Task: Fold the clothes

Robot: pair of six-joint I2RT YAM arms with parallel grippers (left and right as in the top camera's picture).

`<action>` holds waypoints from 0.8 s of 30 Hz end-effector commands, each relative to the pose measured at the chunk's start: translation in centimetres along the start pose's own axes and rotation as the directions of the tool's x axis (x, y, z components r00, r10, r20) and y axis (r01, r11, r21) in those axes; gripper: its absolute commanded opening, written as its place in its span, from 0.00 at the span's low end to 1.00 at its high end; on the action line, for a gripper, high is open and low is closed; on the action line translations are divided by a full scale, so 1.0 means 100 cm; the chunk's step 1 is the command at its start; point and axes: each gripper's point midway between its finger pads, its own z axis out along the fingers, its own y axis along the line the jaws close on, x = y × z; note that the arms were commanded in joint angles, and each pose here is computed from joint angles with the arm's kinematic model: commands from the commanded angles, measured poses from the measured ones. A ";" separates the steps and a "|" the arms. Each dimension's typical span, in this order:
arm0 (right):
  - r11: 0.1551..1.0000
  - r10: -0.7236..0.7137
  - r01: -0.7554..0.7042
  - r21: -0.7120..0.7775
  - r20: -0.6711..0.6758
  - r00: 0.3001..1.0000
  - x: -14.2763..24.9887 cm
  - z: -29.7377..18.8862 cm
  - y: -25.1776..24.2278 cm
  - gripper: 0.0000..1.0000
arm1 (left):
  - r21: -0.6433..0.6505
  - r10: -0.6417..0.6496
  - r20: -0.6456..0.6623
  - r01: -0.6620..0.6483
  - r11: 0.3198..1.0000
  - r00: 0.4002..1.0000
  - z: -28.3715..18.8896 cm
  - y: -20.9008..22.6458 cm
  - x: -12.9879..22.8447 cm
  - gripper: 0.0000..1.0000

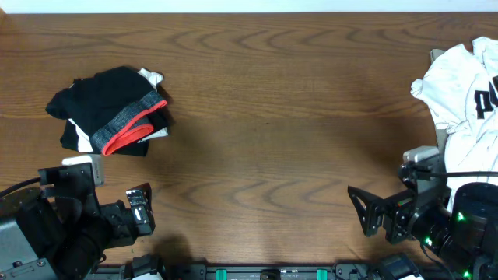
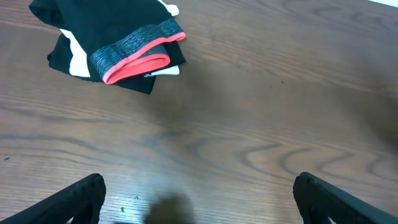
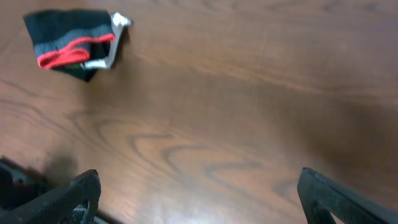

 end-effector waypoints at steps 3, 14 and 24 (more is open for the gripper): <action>1.000 0.010 -0.009 0.019 -0.050 0.999 0.013 -0.003 -0.004 0.97 | -0.006 -0.006 -0.001 0.006 1.000 1.000 -0.001 0.001 -0.001 0.98; 0.940 0.059 -0.139 0.311 0.254 0.966 0.024 -0.005 -0.074 0.99 | -0.007 -0.006 -0.001 0.006 1.000 1.000 -0.001 0.001 -0.001 0.98; 0.897 0.060 -0.221 0.384 0.389 0.919 0.069 0.064 -0.128 0.99 | -0.007 -0.006 -0.001 0.006 1.000 1.000 -0.001 0.001 -0.001 0.98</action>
